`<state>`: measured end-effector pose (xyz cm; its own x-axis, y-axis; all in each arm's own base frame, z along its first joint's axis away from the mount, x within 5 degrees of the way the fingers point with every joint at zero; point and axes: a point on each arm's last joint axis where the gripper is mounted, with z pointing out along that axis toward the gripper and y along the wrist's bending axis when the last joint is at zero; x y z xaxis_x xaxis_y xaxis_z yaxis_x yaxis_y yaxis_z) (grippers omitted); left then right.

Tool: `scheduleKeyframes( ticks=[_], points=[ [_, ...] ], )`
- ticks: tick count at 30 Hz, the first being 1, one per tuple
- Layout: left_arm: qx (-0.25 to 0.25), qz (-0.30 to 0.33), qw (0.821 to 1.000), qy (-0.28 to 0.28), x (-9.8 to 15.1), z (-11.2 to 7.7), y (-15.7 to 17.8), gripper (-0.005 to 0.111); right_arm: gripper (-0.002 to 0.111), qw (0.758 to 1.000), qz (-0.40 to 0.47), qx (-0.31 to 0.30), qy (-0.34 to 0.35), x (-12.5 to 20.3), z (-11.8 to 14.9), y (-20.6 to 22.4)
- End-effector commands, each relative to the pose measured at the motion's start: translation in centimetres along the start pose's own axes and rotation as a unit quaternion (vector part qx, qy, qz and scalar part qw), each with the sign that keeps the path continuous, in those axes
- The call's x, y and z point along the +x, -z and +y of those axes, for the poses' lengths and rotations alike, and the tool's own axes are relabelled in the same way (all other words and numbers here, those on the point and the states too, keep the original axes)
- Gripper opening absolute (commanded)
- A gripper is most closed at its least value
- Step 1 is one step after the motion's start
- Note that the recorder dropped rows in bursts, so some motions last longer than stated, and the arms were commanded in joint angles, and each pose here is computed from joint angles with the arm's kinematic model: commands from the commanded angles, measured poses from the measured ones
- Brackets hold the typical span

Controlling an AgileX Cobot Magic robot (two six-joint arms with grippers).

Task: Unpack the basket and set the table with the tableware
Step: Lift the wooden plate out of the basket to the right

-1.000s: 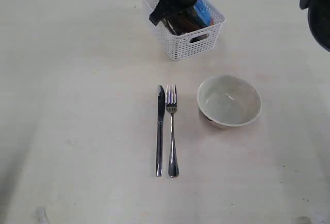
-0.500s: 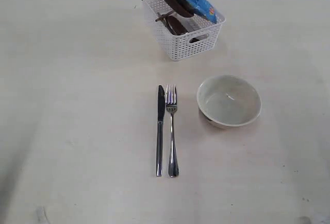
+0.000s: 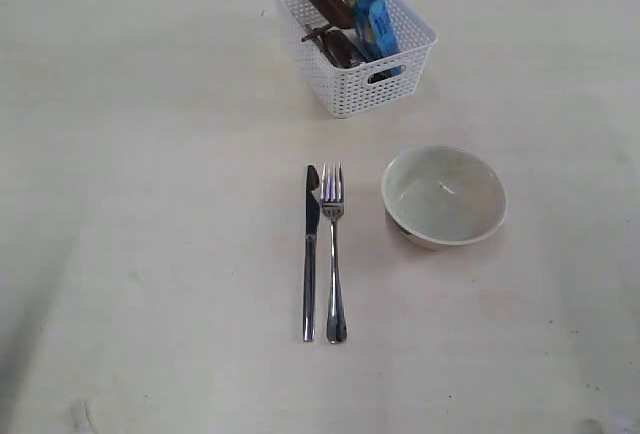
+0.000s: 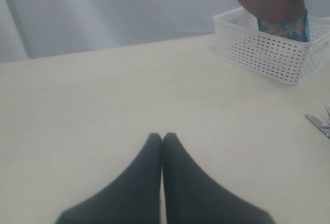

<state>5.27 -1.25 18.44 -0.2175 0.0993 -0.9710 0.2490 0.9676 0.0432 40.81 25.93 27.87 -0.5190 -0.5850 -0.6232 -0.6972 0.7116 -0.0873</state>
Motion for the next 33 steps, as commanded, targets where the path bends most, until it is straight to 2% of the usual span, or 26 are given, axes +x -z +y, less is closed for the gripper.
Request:
scheduleKeyframes(
  ticks=[1,4,7,10,11,13,14,17,20,26,33],
  points=[
    [0.003,-0.001,1.000,-0.001,0.0,0.0,0.0,0.000,0.000,0.999,-0.038,0.008,0.012,-1.3,-0.1,3.7],
    [0.003,-0.001,1.000,-0.001,0.0,0.0,0.0,0.000,0.000,0.999,-0.033,0.022,0.031,-1.4,-0.2,5.6],
    [0.003,-0.001,1.000,-0.001,0.0,0.0,0.0,0.000,0.000,0.993,0.028,0.092,0.066,-0.5,-1.5,7.7],
    [0.003,-0.001,1.000,-0.001,0.0,0.0,0.0,0.000,0.000,0.982,0.082,0.159,0.068,0.4,-2.7,8.0],
    [0.003,-0.001,1.000,-0.001,0.0,0.0,0.0,0.000,0.000,0.973,0.103,0.198,0.060,1.0,-3.7,8.1],
    [0.003,-0.001,1.000,-0.001,0.0,0.0,0.0,0.000,0.000,0.966,0.132,0.223,0.009,2.9,-5.9,7.5],
    [0.003,-0.001,1.000,-0.001,0.0,0.0,0.0,0.000,0.000,0.964,0.141,0.227,-0.009,3.6,-6.7,7.3],
    [0.003,-0.001,1.000,-0.001,0.0,0.0,0.0,0.000,0.000,0.948,0.200,0.238,-0.074,8.3,-10.2,5.9],
    [0.003,-0.001,1.000,-0.001,0.0,0.0,0.0,0.000,0.000,0.943,0.212,0.242,-0.084,11.0,-11.4,4.5],
    [0.003,-0.001,1.000,-0.001,0.0,0.0,0.0,0.000,0.000,0.950,0.179,0.237,-0.093,11.7,-11.8,2.2],
    [0.003,-0.001,1.000,-0.001,0.0,0.0,0.0,0.000,0.000,0.949,0.216,0.210,-0.096,13.7,-11.5,-2.1]
  ],
)
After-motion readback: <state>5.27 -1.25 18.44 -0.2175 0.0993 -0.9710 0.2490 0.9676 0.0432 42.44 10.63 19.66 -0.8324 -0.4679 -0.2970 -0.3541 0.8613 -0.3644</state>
